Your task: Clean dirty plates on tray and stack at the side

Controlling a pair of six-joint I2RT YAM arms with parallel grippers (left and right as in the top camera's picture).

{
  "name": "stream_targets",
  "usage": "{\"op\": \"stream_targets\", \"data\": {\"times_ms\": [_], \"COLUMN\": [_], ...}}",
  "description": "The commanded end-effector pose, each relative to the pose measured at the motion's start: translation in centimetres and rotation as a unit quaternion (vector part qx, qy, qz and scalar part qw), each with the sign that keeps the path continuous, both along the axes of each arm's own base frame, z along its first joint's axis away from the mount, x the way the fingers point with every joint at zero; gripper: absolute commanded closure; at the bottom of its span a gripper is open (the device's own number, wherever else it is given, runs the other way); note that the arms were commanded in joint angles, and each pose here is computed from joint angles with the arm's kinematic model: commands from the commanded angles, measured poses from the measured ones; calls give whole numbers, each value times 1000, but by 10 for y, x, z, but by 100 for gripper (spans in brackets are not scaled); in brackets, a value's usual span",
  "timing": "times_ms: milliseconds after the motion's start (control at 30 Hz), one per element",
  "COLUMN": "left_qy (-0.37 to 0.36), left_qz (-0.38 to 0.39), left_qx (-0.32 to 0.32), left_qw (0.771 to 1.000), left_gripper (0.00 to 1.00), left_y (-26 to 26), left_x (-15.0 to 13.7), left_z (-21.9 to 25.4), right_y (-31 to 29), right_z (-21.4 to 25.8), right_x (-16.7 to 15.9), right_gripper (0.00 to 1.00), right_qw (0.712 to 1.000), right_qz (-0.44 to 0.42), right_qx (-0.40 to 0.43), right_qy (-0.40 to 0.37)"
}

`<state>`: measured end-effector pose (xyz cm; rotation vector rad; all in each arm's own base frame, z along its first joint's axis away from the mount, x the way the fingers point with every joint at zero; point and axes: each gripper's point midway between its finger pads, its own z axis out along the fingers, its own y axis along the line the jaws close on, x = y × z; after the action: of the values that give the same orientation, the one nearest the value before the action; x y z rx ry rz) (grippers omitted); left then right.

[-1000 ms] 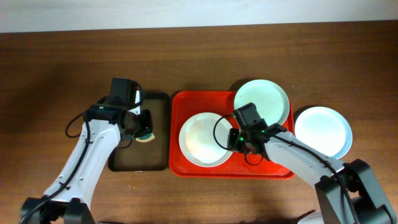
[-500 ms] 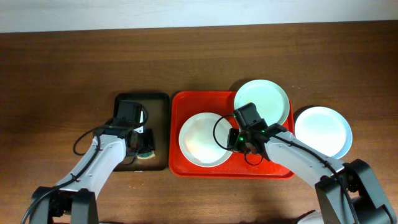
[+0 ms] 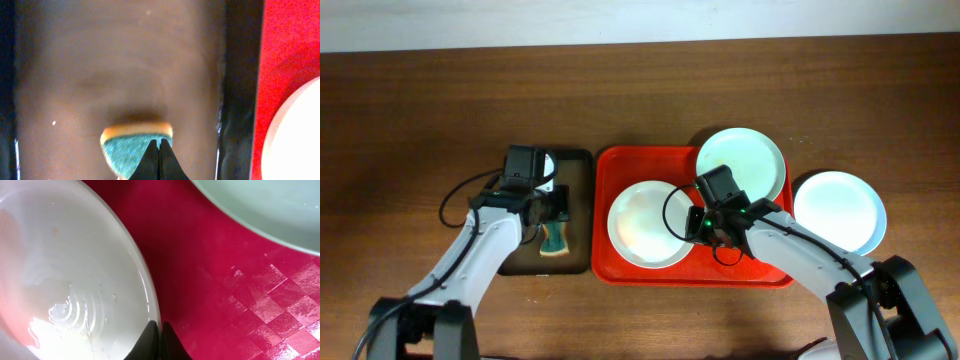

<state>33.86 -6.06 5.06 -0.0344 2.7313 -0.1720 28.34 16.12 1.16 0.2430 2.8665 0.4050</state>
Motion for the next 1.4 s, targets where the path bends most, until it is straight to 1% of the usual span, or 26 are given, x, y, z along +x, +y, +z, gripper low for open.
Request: {"op": "stream_targets", "data": {"times_ms": [0,167,200,233,267,367,400,467,500,533,567,600,633,667,700,800,867,900,933,967,1000,1033,1167,1267,1367], "left_qy": [11,19,23,32,40,44,36,16,5,-13,-26,-40,-54,-66,-87,-131,-148,-154,-158,-162,-164,-163,-163,-163,-163], "left_qz": [-47,-49,-49,-48,-48,-47,-46,-46,-46,-39,-10,21,67,123,195,263,267,266,266,267,267,267,267,267,267], "left_qx": [-6,-10,-9,-8,-7,-7,-7,-10,-11,-14,-12,4,33,52,74,68,63,61,61,60,59,59,60,60,60], "left_qw": [999,999,998,998,998,998,998,999,999,999,1000,999,996,989,974,953,950,950,949,948,948,948,948,948,948], "left_gripper": [100,100,100,100,100,100,93,85,78,68,64,56,22,0,1,1,1,1,1,1,1,1,1,1,1], "left_y": [-16,-17,-17,-17,-16,-16,-15,-15,-15,-12,-3,13,38,61,92,119,120,119,119,119,119,119,119,119,119], "left_x": [4,5,4,2,1,3,5,5,3,-3,-9,-17,-26,-39,-56,-84,-93,-95,-96,-98,-99,-98,-98,-98,-98], "left_z": [-16,-21,-19,-15,-10,31,50,84,100,121,136,149,161,173,190,217,226,229,231,233,234,234,233,233,233], "right_y": [3,3,3,3,3,3,3,3,1,-1,-4,-5,-6,-6,-5,-5,-5,-5,-5,-5,-5,-5,-3,-2,-6], "right_z": [-5,-5,-5,-5,-5,-5,-5,-5,-6,-8,-9,-10,-10,-10,-10,-10,-10,-10,-10,-10,-10,-10,-5,21,63], "right_x": [-7,-7,-8,-8,-8,-7,-7,-7,-7,-8,-8,-9,-9,-9,-8,-7,-7,-7,-7,-7,-7,-6,-4,3,11], "right_gripper": [95,95,92,85,81,72,71,71,71,71,71,71,71,71,71,72,72,75,76,80,92,96,96,96,96], "right_qw": [1000,1000,1000,1000,1000,1000,1000,1000,1000,1000,1000,1000,1000,1000,1000,1000,1000,1000,1000,1000,1000,1000,1000,1000,999], "right_qz": [10,10,10,10,10,10,10,10,8,7,5,4,3,3,3,3,3,3,3,3,3,3,3,-3,3], "right_qx": [5,4,4,4,4,4,4,4,-2,-7,-12,-16,-16,-16,-16,-15,-15,-15,-15,-15,-15,-16,-8,10,10], "right_qy": [11,11,12,12,12,11,11,11,10,11,9,9,9,9,8,5,5,5,5,5,4,3,0,-10,-37]}}
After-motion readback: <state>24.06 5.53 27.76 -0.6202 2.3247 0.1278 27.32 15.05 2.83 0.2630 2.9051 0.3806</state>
